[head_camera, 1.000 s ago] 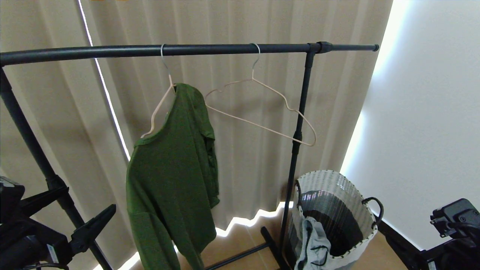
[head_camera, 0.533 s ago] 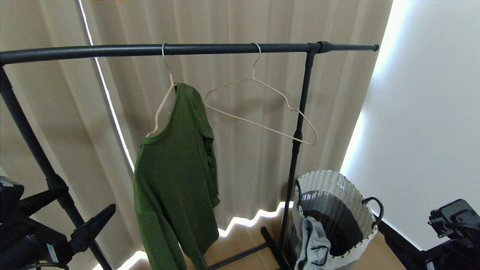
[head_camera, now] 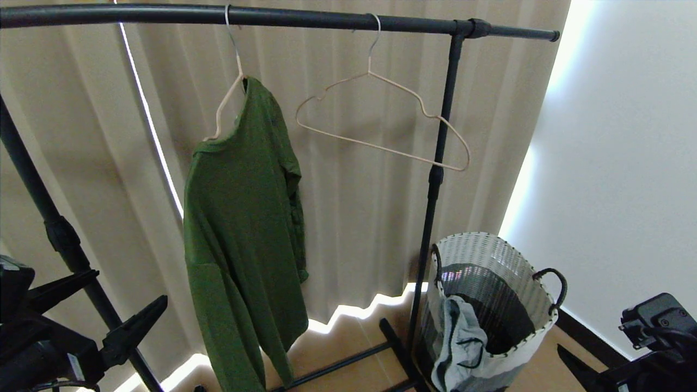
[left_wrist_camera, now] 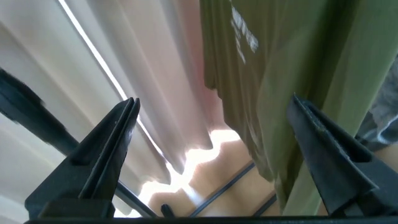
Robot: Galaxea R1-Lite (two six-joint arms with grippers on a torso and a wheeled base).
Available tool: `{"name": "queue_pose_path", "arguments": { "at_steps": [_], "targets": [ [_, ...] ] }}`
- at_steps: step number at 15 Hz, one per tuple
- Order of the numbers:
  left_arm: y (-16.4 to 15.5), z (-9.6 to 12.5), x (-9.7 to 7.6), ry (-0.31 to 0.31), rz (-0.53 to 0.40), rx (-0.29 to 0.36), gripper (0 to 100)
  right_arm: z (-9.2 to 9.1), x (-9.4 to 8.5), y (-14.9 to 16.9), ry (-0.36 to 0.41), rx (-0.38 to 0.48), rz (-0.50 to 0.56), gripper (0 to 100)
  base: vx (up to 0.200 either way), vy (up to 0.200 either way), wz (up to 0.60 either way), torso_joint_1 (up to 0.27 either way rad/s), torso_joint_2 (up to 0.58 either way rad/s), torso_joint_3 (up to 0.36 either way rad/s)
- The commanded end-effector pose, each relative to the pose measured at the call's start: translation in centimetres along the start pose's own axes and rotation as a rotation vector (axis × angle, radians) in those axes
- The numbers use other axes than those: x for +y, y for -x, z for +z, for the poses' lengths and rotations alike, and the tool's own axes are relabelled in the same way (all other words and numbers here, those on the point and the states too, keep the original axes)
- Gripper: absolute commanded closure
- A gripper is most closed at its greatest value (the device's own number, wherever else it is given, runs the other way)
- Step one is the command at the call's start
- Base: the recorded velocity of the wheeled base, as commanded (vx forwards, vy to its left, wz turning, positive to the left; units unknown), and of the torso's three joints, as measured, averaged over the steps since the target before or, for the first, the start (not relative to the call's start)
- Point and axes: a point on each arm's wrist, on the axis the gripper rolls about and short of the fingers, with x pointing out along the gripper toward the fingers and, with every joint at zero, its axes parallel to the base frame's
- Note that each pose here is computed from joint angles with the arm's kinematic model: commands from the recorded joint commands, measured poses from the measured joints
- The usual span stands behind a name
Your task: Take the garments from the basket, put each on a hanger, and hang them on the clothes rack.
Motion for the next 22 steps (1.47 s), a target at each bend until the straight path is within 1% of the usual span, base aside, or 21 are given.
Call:
{"name": "queue_pose_path", "arguments": {
  "at_steps": [1,7,11,13,17,22],
  "targets": [
    [0.0,0.02,0.01,0.0,0.002,-0.001,0,-0.3,0.02,0.12,0.003,0.005,0.002,0,0.0,0.0,0.0,-0.09,0.38,0.286],
    [0.0,0.0,0.02,0.0,0.003,0.0,0,-0.43,0.05,0.09,0.009,0.014,0.004,0,0.0,0.0,0.0,-0.014,0.07,0.048],
    [0.0,0.0,0.08,0.001,0.007,0.0,0,-0.43,0.07,0.02,0.015,0.019,0.0,0,0.0,0.0,0.6,0.005,0.0,0.007],
    [0.01,-0.03,0.16,0.003,0.013,0.003,0,-0.4,0.06,0.04,0.037,0.016,-0.001,0,0.0,0.0,0.6,0.0,0.0,0.002],
    [0.01,-0.01,0.16,0.002,0.013,0.001,0,-0.44,0.06,0.07,0.035,0.016,0.002,0,0.0,0.0,0.6,0.002,0.0,0.002],
    [0.02,-0.07,0.15,0.003,0.013,0.004,0,-0.42,0.09,0.0,0.036,0.018,0.006,0,0.0,0.0,0.0,0.0,0.0,0.0]
  ]
}}
